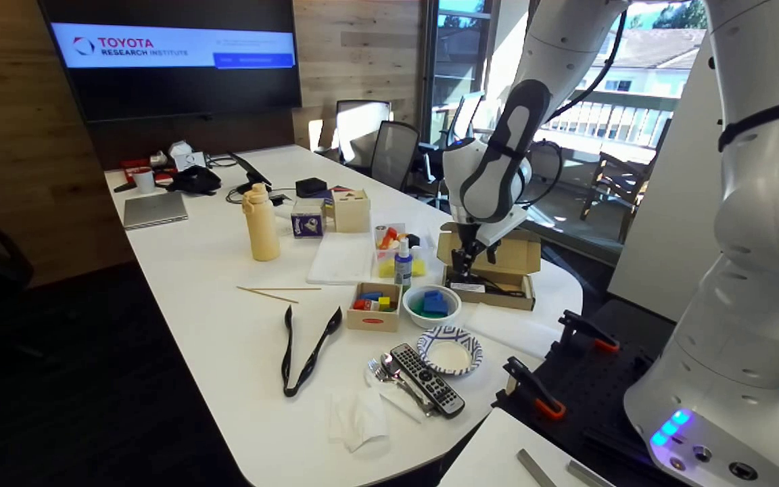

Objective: Remove the white paper from the box and put it on the table

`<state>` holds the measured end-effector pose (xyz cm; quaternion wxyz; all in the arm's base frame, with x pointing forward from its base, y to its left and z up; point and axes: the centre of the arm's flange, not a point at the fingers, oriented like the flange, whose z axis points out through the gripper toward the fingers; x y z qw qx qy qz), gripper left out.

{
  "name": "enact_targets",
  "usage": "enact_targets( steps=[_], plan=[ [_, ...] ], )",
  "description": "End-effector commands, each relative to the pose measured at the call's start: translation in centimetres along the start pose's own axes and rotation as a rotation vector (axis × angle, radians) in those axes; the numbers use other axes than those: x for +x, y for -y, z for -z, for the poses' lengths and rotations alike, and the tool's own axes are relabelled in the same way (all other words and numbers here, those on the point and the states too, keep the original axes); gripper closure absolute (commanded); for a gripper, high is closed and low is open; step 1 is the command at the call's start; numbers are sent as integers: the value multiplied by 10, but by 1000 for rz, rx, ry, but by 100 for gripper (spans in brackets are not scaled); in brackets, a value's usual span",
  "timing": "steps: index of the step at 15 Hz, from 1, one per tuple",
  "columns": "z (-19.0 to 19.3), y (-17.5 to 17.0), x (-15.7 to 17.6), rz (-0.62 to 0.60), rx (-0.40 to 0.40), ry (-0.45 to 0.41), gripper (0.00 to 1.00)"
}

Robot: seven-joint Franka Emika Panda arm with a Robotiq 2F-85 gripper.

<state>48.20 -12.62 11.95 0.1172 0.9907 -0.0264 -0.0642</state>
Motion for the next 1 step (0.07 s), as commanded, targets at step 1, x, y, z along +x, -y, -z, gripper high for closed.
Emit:
enact_targets(
  steps=[1],
  plan=[
    [17,-4,-3,19,-8,15,0]
  ],
)
